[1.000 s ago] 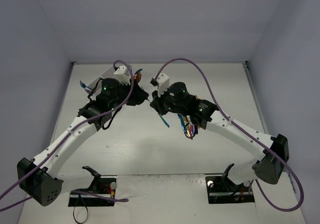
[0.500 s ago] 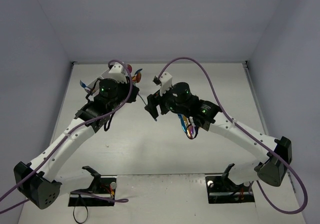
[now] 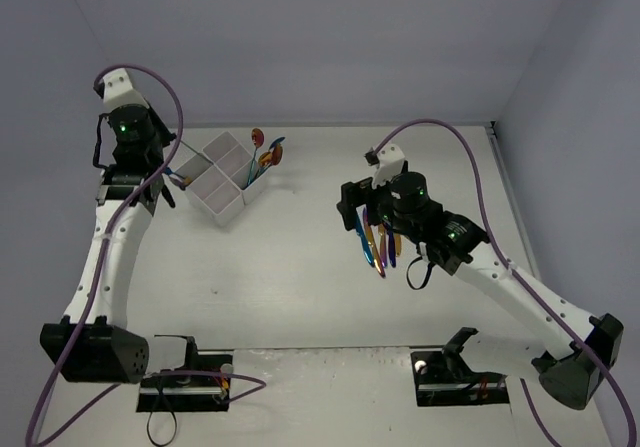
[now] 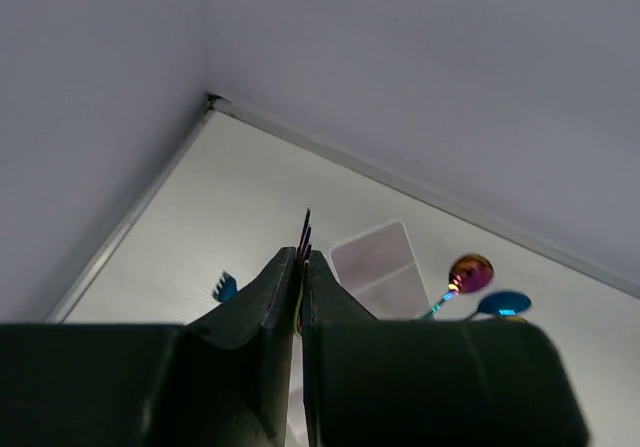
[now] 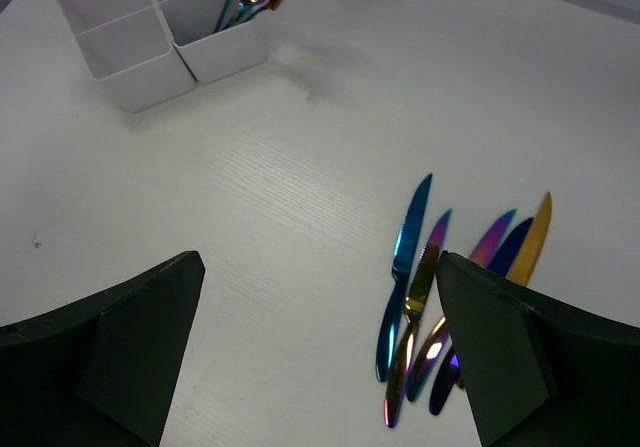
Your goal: Sort the eating utensils into containers
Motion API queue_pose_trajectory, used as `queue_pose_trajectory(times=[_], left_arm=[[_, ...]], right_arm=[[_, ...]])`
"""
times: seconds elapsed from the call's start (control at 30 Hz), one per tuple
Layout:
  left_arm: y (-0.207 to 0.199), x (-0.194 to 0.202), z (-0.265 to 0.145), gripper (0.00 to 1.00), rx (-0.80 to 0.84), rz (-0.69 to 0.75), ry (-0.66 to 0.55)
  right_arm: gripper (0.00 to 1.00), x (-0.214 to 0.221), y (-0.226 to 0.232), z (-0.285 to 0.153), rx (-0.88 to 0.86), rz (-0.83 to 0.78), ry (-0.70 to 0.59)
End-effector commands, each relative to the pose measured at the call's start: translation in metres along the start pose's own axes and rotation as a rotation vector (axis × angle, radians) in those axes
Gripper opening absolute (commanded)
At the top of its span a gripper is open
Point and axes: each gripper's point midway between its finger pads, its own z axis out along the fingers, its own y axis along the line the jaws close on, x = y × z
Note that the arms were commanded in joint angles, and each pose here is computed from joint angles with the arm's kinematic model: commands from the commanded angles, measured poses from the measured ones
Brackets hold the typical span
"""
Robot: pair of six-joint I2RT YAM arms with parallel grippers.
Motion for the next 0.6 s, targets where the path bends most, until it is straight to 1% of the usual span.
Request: queue_pose_trajectory(times=[0.0, 0.07, 0.13, 0.3, 0.47, 0.57], left_arm=[[0.005, -0.038, 0.031, 0.0, -0.047, -0.006, -0.123], [0.005, -0.031, 0.048, 0.0, -0.061, -0.001, -0.121], [0.016, -0.033, 0.063, 0.0, -0.103, -0.001, -0.152], [0.037, -0.01, 0.092, 0.0, -0.165, 0.003, -0.147], [0.054, 0.015, 0.103, 0.0, -0.217, 0.014, -0.127], [0.059, 0.031, 0.106, 0.0, -0.218, 0.013, -0.106]], right_arm=[[1.0, -0.008, -0.019, -0.013, 0.058, 0.043, -0.05], [1.0, -0.005, -0.022, -0.014, 0.063, 0.038, -0.046], [1.0, -0.002, -0.024, -0.015, 0.068, 0.033, -0.039], [1.0, 0.008, -0.029, -0.012, 0.092, 0.031, -0.014], [1.0, 0.017, -0.033, -0.009, 0.109, 0.027, 0.01], [1.0, 0.026, -0.036, -0.005, 0.12, 0.025, 0.033]])
